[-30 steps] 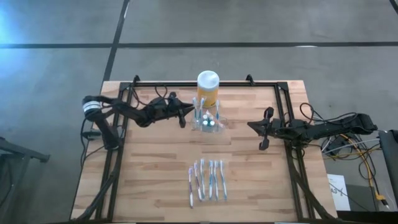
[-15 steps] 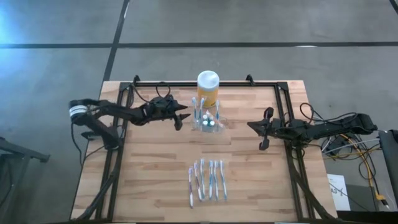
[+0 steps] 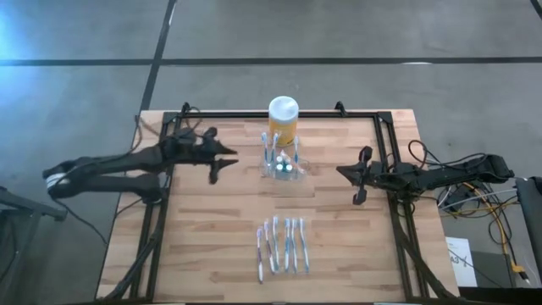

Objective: Pick & Place toothbrushing station
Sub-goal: Put the blue toothbrush into the transparent organizer

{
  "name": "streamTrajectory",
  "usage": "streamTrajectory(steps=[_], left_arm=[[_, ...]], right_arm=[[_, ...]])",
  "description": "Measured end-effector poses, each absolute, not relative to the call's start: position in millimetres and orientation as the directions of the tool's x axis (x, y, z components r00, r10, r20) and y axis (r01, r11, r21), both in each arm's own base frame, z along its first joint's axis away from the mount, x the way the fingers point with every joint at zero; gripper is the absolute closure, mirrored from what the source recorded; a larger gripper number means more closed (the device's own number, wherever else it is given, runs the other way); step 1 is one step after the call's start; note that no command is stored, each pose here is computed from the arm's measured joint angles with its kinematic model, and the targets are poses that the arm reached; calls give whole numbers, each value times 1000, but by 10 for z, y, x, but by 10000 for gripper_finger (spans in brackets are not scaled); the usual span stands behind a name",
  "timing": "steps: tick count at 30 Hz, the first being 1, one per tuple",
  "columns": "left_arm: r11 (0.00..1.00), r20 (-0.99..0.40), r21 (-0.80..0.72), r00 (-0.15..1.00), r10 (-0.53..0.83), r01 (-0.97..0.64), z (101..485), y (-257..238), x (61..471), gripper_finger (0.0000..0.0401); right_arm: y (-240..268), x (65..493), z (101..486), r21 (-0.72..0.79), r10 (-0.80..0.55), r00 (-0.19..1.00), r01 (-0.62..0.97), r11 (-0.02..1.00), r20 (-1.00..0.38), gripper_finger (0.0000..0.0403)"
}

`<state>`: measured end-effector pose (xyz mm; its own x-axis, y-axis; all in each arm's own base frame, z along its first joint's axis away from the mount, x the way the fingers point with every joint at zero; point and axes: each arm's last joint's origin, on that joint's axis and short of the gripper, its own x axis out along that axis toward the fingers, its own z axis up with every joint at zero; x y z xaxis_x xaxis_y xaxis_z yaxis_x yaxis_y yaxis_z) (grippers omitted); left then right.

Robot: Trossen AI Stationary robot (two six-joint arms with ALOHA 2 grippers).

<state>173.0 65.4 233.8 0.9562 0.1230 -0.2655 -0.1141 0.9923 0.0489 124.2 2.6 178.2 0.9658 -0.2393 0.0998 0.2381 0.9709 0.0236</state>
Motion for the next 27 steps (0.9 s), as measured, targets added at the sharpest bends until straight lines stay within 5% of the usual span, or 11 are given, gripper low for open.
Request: streamTrajectory(steps=[5,20,27], left_arm=[[997,-168,19,983,71,-69,2350,513,1495,388],[991,29,22,991,128,-128,1877,349,1086,399],[991,9,-16,992,129,-129,1693,332,1042,400]], right_arm=[[26,1243,1776,33,-239,967,236,971,94,394],[26,1242,1776,54,-237,967,232,971,94,394],[26,1243,1776,53,-237,967,233,971,94,394]])
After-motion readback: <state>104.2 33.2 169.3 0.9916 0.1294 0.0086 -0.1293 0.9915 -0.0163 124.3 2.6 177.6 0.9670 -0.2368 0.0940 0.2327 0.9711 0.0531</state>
